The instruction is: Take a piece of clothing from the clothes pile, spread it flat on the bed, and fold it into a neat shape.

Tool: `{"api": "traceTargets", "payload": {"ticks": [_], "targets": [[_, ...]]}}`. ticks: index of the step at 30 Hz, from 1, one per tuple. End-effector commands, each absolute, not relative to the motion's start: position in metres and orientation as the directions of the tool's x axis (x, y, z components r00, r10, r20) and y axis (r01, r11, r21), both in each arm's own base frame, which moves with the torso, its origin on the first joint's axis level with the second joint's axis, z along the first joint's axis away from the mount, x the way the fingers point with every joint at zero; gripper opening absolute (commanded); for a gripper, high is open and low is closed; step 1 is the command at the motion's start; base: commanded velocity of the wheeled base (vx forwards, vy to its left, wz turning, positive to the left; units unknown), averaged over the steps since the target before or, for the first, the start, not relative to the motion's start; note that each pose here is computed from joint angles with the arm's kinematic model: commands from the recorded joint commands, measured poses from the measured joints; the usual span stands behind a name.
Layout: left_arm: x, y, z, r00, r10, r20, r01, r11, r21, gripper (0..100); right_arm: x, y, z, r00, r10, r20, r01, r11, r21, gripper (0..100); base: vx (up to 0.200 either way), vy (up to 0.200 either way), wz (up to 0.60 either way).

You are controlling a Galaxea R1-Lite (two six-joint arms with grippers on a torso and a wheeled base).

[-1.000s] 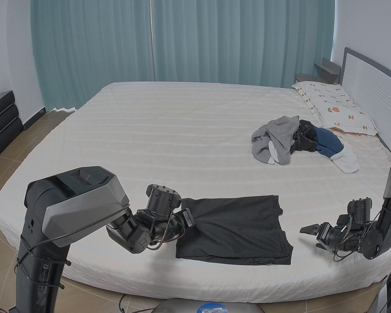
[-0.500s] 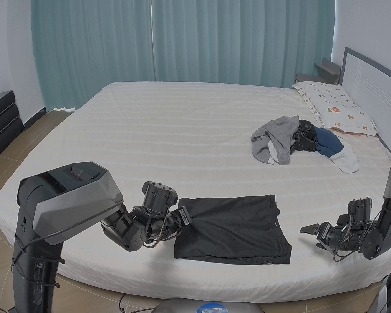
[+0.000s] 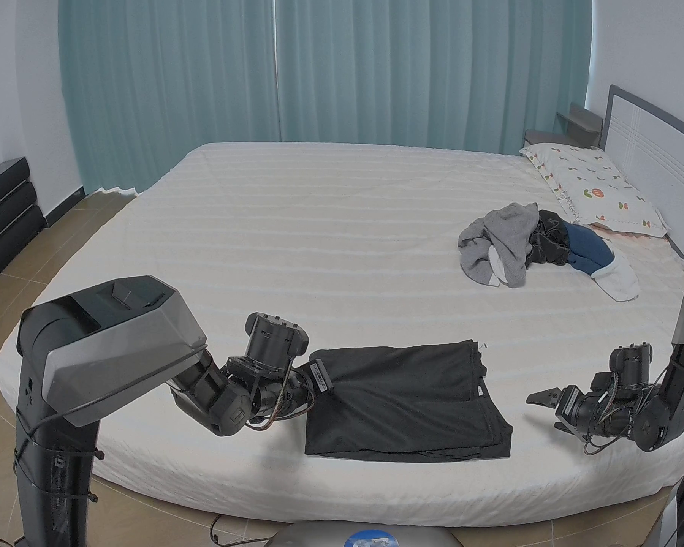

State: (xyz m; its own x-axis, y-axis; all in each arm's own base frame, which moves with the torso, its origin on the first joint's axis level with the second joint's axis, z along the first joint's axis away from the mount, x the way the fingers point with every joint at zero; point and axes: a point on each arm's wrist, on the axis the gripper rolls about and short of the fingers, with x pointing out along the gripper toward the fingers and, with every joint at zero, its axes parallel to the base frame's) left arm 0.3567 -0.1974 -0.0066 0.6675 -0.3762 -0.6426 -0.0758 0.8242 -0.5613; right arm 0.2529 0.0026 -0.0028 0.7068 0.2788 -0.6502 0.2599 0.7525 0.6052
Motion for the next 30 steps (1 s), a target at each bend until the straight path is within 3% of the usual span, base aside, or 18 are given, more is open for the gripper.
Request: {"api": "traceTargets", "payload": {"ticks": [1, 30], "targets": [[0.357, -0.191, -0.005, 0.673, -0.363, -0.644, -0.102, 0.817, -0.567, 0, 0.253, 0.003, -0.003, 0.706, 0.281, -0.65, 0.259, 0.753, 0.605, 100, 0.0, 0.2, 0.0], [0.355, -0.174, -0.005, 0.673, -0.335, -0.66, -0.167, 0.8, -0.576, 0, 0.256, 0.003, -0.001, 0.718, 0.278, -0.639, 0.268, 0.736, 0.622, 100, 0.0, 0.2, 0.0]]}}
